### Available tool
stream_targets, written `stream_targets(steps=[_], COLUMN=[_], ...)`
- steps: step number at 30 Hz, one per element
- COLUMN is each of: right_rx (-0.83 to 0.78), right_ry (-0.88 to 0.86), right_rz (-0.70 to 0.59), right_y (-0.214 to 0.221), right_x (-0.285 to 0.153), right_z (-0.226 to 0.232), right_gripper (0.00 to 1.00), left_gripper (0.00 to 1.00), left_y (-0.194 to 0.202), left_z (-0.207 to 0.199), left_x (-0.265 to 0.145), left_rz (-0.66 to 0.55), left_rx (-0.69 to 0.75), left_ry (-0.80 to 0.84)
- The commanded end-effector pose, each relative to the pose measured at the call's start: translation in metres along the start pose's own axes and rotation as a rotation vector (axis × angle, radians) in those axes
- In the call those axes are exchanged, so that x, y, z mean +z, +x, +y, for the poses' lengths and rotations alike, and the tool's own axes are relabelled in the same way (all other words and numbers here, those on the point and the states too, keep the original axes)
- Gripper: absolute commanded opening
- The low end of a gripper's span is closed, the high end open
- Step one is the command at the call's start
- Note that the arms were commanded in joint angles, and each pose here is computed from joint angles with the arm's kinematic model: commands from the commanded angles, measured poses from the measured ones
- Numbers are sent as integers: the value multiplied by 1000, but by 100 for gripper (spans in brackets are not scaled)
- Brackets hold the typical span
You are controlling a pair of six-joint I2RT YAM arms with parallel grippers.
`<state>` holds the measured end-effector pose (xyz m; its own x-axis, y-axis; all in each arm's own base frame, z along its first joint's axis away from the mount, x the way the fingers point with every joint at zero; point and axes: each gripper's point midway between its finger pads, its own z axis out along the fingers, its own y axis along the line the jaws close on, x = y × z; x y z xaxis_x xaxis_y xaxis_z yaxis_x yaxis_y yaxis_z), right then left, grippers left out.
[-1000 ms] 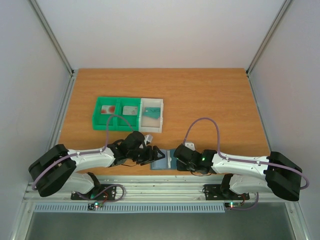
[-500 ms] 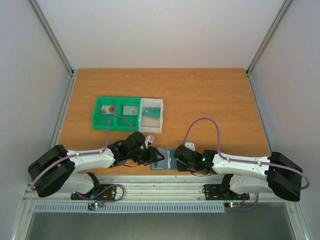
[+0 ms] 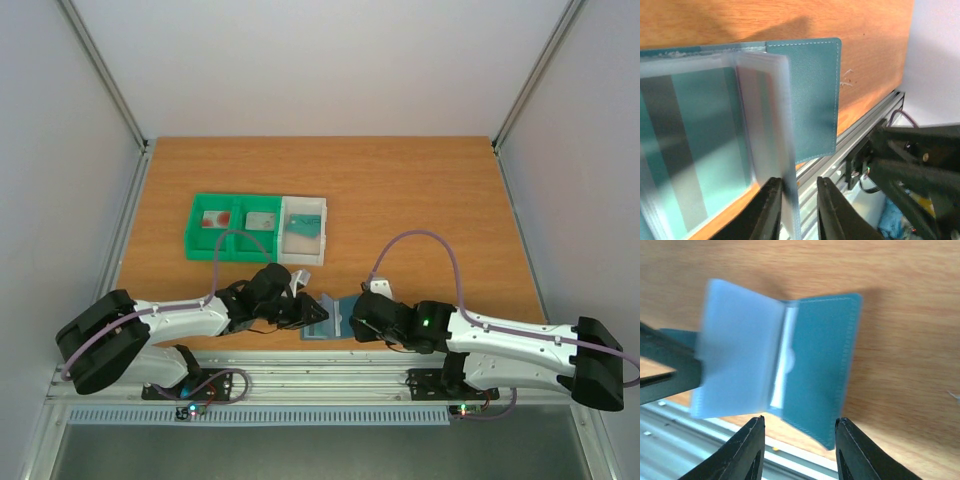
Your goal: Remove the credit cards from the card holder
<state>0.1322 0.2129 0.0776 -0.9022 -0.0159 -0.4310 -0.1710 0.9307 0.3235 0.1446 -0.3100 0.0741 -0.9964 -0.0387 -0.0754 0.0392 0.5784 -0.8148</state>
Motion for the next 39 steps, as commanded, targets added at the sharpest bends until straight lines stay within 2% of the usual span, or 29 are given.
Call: stream_targets(steps=[1, 4, 7, 11, 39], right_rx=[-76, -111, -136, -133, -102], right_ry=[-106, -166, -183, -192, -116], right_rz=[-41, -25, -15, 0, -6], right_y=[-11, -6, -3, 0, -2], right_x=[-15, -15, -12, -5, 8], right_z=[32, 50, 60, 65, 59], right_gripper=[41, 43, 48, 52, 49], left_gripper=[15, 13, 21, 23, 23], left_y=[-10, -10, -10, -10, -7], left_z=[-27, -31, -33, -34, -32], left_x=[-1, 2, 4, 6, 10], left_rz=[-36, -29, -26, -20, -12], left_rx=[58, 63, 64, 68, 65], left_ry=[79, 90, 89, 87, 81])
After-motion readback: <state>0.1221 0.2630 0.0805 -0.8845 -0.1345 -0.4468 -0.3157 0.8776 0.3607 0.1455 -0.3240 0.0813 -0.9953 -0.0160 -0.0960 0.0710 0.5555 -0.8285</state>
